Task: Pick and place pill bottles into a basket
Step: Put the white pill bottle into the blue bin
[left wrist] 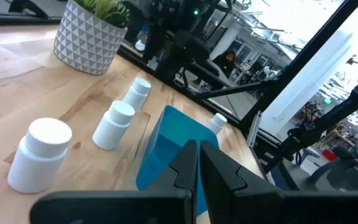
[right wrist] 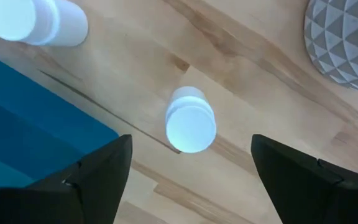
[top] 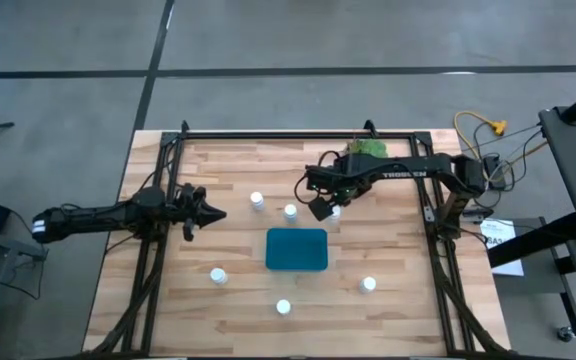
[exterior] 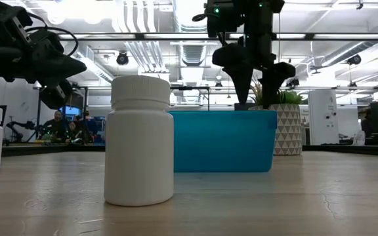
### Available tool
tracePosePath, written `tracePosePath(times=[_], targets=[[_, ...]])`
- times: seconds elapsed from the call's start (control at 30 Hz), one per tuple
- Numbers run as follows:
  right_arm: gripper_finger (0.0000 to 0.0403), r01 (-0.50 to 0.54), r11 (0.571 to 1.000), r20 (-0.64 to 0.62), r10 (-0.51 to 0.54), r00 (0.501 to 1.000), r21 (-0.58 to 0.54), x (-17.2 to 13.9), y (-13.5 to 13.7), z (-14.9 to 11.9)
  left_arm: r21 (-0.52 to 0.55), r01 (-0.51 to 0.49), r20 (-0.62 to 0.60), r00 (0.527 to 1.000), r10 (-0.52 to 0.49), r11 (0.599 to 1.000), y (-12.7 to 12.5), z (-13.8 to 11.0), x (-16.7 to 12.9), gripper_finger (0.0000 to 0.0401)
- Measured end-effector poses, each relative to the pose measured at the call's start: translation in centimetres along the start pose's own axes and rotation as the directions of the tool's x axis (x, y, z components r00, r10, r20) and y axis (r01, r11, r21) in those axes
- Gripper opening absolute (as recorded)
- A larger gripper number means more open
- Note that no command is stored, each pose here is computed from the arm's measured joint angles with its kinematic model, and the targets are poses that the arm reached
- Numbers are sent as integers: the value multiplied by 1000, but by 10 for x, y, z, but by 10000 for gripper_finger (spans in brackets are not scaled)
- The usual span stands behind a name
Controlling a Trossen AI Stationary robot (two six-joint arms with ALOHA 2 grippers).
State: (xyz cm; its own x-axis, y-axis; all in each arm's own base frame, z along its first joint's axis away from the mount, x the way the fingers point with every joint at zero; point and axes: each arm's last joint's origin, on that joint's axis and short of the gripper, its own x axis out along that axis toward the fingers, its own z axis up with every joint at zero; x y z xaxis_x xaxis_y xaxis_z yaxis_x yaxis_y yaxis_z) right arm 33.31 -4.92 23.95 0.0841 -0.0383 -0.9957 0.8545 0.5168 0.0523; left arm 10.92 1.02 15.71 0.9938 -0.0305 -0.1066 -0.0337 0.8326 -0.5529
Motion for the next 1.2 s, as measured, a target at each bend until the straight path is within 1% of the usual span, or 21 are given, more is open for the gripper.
tracePosePath(times=[0.17,0.4,0.47,0.63,0.9,1.07,1.2], targets=[[318,15,1000,-17,-15,1000,10,10,-4,-1,-4,-11,-18,1000,11,1000,1,-1,1,0],[319,-35,998,-5,36,999,56,22,-4,0,-8,-25,-40,999,25,1000,3,-3,3,0],[315,-33,997,-9,34,999,69,26,-5,-1,-9,-29,-45,999,28,1000,3,-4,3,0],[302,-20,996,-23,22,999,82,36,-10,-3,-10,-35,-53,998,34,999,4,-4,4,0],[276,-41,994,-5,41,999,98,43,-10,2,-10,-34,-52,998,33,999,3,-4,4,0],[256,-44,995,-62,49,997,90,55,-8,4,-11,-35,-53,998,34,999,4,-4,4,0],[241,-42,995,-56,47,997,90,56,-6,3,-12,-35,-53,998,34,999,4,-4,4,0]])
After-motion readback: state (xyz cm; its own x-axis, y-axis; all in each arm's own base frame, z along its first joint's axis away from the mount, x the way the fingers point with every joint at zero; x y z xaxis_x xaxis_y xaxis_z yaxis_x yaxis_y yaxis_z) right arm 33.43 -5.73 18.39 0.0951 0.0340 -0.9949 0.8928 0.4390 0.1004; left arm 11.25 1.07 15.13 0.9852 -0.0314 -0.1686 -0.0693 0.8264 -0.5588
